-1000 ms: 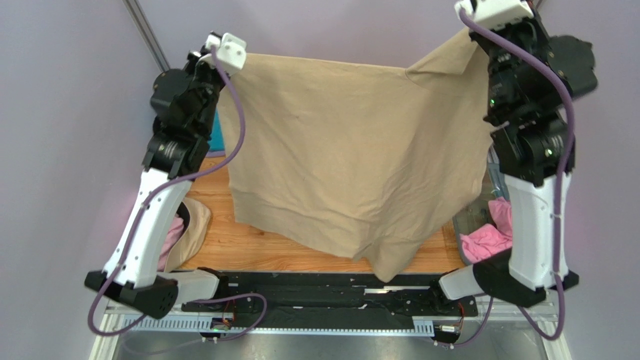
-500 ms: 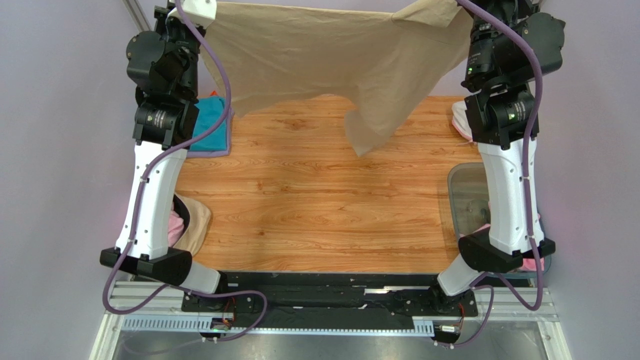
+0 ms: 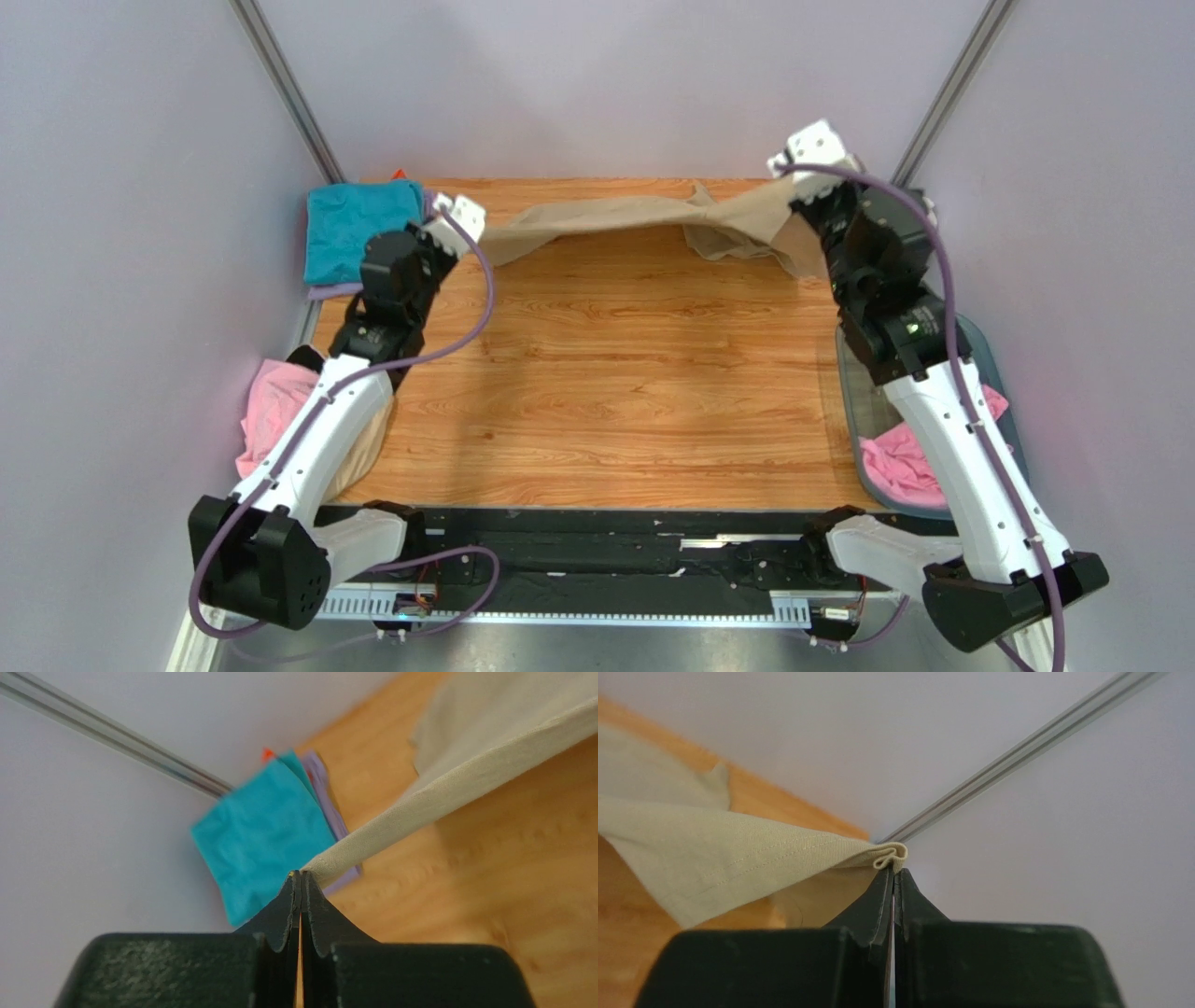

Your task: Fold and stack the t-shirts

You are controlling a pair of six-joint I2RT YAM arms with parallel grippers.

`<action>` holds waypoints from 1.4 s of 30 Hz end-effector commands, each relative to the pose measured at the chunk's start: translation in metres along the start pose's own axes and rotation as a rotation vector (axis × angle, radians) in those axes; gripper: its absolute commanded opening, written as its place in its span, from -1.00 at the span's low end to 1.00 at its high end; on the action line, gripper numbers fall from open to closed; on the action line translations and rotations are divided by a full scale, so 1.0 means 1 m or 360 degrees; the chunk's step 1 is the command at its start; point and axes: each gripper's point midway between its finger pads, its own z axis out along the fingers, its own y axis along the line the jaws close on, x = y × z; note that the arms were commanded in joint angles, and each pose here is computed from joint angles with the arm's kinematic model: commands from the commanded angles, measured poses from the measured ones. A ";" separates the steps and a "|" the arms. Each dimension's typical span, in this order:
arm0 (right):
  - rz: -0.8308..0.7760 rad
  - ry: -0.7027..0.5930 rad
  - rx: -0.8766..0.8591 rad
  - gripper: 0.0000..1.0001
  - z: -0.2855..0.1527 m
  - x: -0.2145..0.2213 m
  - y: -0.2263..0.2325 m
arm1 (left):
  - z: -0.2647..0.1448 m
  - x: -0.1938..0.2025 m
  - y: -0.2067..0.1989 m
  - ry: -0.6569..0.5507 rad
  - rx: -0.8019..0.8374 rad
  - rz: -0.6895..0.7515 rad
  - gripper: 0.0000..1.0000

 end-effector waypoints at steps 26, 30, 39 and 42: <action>0.0262 -0.0185 0.0158 -1.00 -0.125 -0.068 -0.132 | -0.191 -0.169 0.127 -0.0645 -0.0062 -0.0244 -1.00; 0.0258 -0.0247 0.0149 -1.00 -0.166 -0.069 -0.147 | -0.232 -0.157 0.127 -0.0716 -0.0095 -0.0199 -1.00; 0.0234 -0.0318 0.0295 -1.00 -0.214 -0.069 -0.182 | -0.293 -0.165 0.162 -0.0876 -0.0309 -0.0290 -1.00; 0.0258 -0.0340 0.0331 -1.00 -0.210 -0.072 -0.183 | -0.282 -0.174 0.173 -0.0869 -0.0374 -0.0309 -1.00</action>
